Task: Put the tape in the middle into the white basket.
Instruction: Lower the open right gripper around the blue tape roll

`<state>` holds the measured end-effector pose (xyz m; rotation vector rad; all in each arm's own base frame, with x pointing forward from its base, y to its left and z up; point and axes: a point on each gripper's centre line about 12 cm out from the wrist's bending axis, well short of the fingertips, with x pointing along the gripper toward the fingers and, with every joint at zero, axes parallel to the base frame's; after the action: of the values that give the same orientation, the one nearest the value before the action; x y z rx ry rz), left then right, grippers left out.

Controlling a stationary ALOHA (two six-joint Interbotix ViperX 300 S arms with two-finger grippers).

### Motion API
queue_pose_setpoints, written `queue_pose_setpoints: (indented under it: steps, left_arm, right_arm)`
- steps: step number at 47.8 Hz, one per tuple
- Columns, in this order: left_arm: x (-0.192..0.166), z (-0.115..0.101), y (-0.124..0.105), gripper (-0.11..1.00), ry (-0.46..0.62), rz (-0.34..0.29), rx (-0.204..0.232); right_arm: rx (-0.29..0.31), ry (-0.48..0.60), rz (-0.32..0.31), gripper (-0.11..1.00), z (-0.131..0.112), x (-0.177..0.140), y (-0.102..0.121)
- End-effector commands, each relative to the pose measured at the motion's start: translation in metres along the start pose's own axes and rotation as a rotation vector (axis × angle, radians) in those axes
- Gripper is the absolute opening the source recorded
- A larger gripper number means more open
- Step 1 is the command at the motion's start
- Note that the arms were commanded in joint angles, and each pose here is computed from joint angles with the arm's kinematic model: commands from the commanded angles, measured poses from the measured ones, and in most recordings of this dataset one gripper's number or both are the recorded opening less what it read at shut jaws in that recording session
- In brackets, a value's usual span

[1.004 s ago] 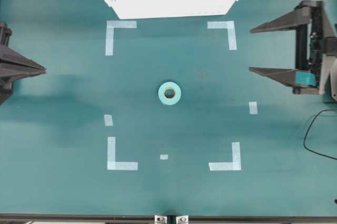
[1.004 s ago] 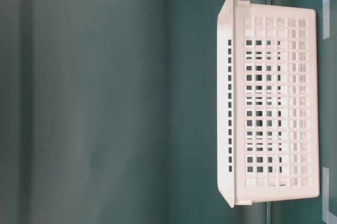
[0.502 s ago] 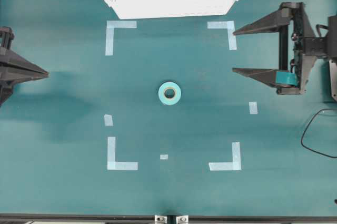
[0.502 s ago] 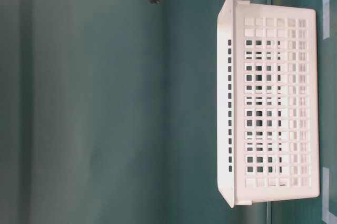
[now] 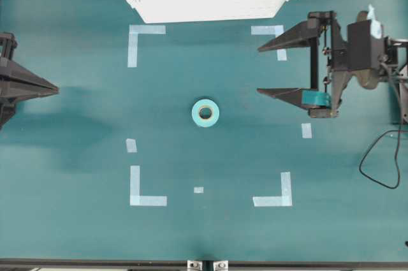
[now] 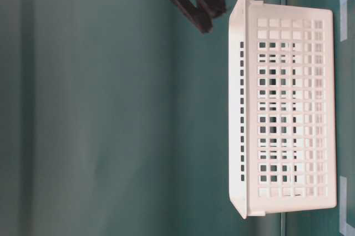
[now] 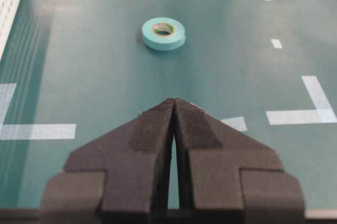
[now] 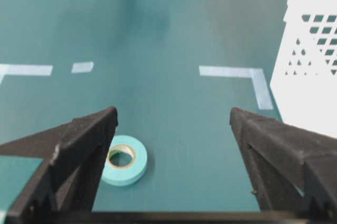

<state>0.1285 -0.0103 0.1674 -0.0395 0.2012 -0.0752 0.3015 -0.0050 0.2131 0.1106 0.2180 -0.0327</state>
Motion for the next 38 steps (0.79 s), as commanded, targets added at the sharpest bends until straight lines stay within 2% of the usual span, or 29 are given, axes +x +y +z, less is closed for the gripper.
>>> queue_pose_setpoints:
  steps: [1, 15, 38]
  left_arm:
    - [0.001, 0.004, -0.001, -0.11, -0.004, -0.003, 0.001]
    - [0.001, 0.004, -0.001, -0.11, -0.006, -0.003, 0.002]
    - [0.001, 0.001, 0.000, -0.11, -0.004, -0.003, 0.002]
  right_arm:
    - [-0.001, -0.020, 0.016, 0.97, 0.008, 0.006, 0.005]
    - [0.043, 0.028, 0.023, 0.97, -0.003, 0.019, 0.008]
    - [0.047, 0.096, 0.014, 0.97, -0.017, 0.049, 0.008]
